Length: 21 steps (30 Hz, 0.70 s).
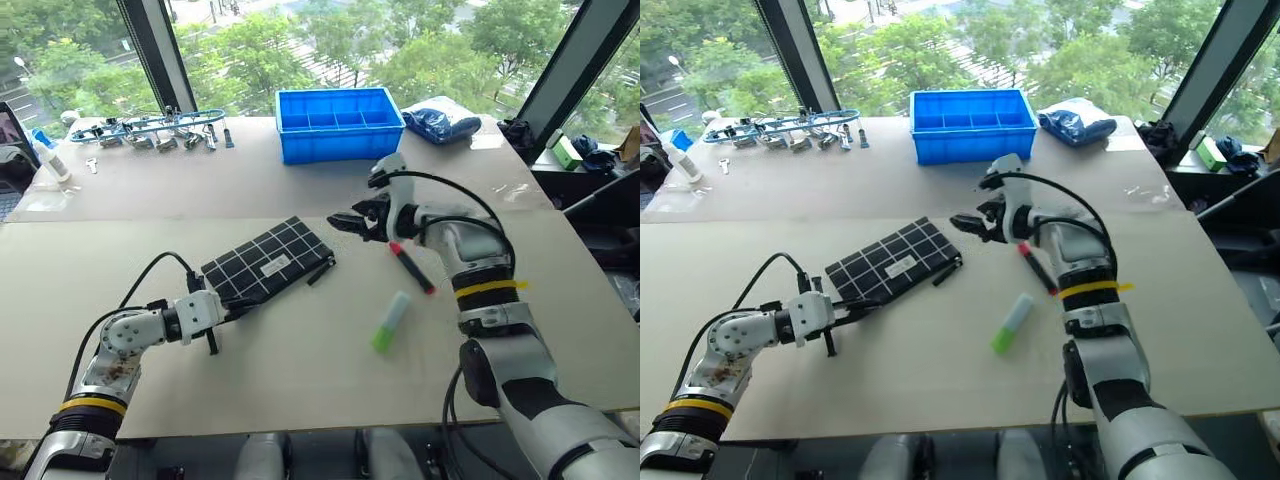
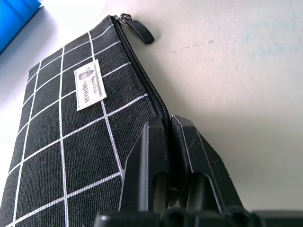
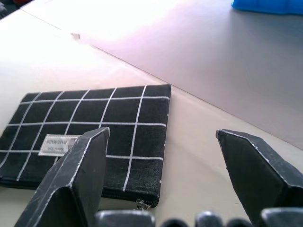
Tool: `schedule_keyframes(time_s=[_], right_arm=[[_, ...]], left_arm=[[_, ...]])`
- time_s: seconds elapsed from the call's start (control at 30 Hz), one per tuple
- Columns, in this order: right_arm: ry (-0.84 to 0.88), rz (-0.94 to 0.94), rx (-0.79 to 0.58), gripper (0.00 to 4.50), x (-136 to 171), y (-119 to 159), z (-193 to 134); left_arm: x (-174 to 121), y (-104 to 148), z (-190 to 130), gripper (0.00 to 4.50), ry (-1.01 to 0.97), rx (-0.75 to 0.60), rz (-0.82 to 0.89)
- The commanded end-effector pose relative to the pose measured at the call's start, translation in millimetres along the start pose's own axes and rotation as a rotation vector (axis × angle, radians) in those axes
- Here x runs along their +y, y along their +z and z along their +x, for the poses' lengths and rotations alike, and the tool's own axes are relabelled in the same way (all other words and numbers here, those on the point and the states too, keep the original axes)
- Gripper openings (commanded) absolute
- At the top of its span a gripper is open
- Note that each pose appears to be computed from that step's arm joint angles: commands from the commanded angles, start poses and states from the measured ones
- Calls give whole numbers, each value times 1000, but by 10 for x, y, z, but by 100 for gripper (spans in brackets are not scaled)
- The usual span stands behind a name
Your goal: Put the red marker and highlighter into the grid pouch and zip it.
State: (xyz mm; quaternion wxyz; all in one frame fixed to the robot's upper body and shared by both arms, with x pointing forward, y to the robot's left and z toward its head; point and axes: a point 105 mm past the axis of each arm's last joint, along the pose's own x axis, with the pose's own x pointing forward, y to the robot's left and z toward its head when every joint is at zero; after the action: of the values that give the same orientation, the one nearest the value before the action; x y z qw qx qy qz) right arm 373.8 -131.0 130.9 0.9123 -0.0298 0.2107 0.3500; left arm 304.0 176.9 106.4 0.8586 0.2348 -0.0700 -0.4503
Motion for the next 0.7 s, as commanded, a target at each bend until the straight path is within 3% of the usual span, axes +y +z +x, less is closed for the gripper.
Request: schedule_keyframes(time_s=[0.03, 0.7], right_arm=[[11, -48, -37, 386, 144, 99, -13], [61, 48, -59, 386, 324, 100, 204]], left_arm=[[122, 253, 9, 0, 53, -96, -18], [115, 540, 140, 0, 37, -194, -96]])
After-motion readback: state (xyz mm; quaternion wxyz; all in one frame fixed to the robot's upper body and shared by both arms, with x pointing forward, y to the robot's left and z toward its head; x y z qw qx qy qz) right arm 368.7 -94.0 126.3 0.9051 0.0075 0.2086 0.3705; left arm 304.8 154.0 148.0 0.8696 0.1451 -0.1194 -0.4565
